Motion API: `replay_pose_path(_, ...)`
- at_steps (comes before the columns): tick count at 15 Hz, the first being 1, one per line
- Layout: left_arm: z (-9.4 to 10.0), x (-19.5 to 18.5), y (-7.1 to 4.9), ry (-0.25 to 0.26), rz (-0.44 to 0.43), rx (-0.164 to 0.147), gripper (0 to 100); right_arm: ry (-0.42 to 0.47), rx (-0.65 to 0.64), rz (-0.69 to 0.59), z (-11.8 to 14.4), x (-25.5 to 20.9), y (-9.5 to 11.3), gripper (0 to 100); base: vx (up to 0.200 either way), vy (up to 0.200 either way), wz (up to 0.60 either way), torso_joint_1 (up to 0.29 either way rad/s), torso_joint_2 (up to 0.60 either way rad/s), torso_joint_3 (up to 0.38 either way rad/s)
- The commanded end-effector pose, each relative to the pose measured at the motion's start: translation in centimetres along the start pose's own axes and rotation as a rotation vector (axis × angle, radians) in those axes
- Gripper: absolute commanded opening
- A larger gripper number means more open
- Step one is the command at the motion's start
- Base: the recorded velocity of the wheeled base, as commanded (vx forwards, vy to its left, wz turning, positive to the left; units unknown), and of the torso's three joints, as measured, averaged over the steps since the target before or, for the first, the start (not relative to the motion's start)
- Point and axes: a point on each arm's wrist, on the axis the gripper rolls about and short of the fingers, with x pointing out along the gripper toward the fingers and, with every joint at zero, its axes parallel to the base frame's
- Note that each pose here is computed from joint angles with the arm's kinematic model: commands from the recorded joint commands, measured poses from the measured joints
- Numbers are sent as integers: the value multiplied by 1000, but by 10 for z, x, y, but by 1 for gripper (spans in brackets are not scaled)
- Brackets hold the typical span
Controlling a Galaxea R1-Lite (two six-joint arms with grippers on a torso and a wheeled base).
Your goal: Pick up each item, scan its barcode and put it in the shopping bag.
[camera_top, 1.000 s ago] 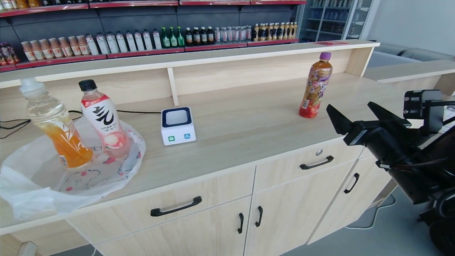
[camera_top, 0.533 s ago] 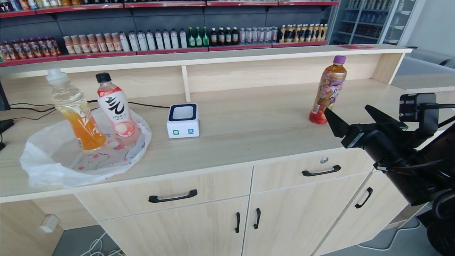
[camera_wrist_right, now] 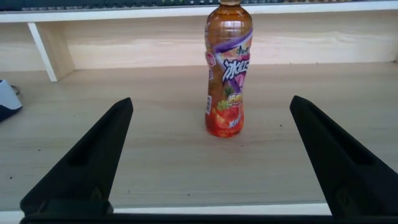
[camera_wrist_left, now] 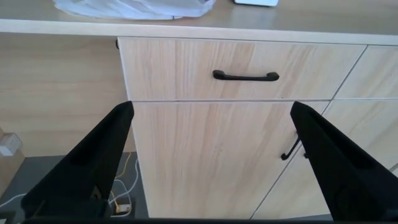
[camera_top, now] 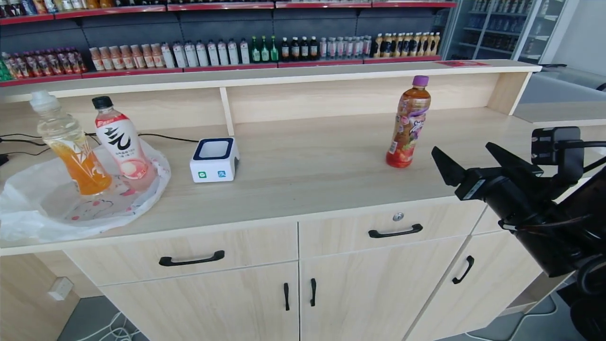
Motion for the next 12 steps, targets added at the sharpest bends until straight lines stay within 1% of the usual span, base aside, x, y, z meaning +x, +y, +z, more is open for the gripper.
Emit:
replay_pose_path(1, 0, 0, 0, -1, 2, 0, 100, 3, 0, 7, -1, 0, 2, 100, 0, -200, 600, 2, 12, 2)
replay_pose_path(3, 0, 0, 0, -1, 0, 0, 100, 5, 0, 9, -1, 0, 2, 100, 0, -200, 600, 5, 0, 2)
replay_pose_path(4, 0, 0, 0, -1, 2, 0, 100, 21, -4, 8, -4, -3, 2, 100, 0, -200, 0, -2, 2, -2)
replay_pose_path(8, 0, 0, 0, 1, 2, 0, 100, 21, -6, 8, -5, -2, 2, 100, 0, -200, 0, 2, 2, 4)
replay_pose_path(12, 0, 0, 0, -1, 0, 0, 100, 39, -8, 11, -10, -2, 3, 100, 0, -200, 0, 1, 4, 4)
